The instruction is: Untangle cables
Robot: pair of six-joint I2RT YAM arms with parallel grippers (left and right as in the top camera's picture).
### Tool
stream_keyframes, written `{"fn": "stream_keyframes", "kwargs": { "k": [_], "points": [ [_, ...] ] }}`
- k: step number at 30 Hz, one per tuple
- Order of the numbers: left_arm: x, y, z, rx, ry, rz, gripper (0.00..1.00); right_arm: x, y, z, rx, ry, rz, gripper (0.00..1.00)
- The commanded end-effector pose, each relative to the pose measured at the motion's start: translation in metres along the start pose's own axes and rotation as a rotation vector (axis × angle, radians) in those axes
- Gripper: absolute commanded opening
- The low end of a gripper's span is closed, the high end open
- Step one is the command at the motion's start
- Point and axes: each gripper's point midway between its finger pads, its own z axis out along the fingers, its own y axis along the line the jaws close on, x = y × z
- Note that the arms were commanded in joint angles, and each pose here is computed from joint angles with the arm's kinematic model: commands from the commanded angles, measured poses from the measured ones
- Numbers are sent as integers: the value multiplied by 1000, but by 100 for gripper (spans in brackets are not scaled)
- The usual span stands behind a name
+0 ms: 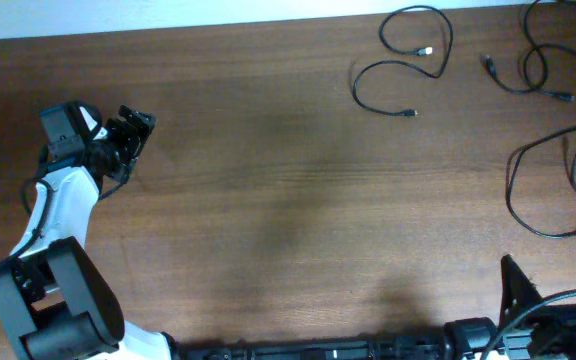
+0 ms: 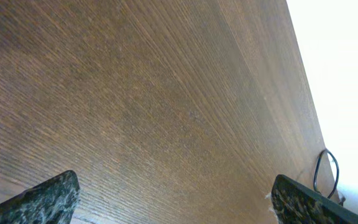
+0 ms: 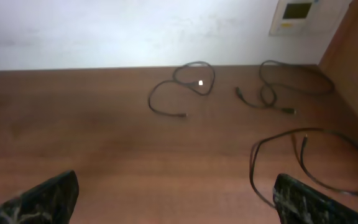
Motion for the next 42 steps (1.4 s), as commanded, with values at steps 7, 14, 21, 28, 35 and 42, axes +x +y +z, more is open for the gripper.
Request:
{"fn": "stream_keyframes", "kwargs": {
  "k": [7,14,21,28,35,42],
  "points": [
    [1,-1,1,5,5,19,99,48,-6,72,21,-304,22,98],
    [1,-1,1,5,5,19,99,92,-3,179,-13,-468,21,98],
    [1,-1,1,5,5,19,99,130,-11,206,11,-409,24,98],
    [1,-1,1,5,5,19,99,164,-15,221,35,-297,33,98],
    [1,-1,1,5,5,19,99,165,-17,222,42,-291,34,98],
    [1,-1,1,5,5,19,99,165,-17,222,42,-290,34,98]
  ]
}}
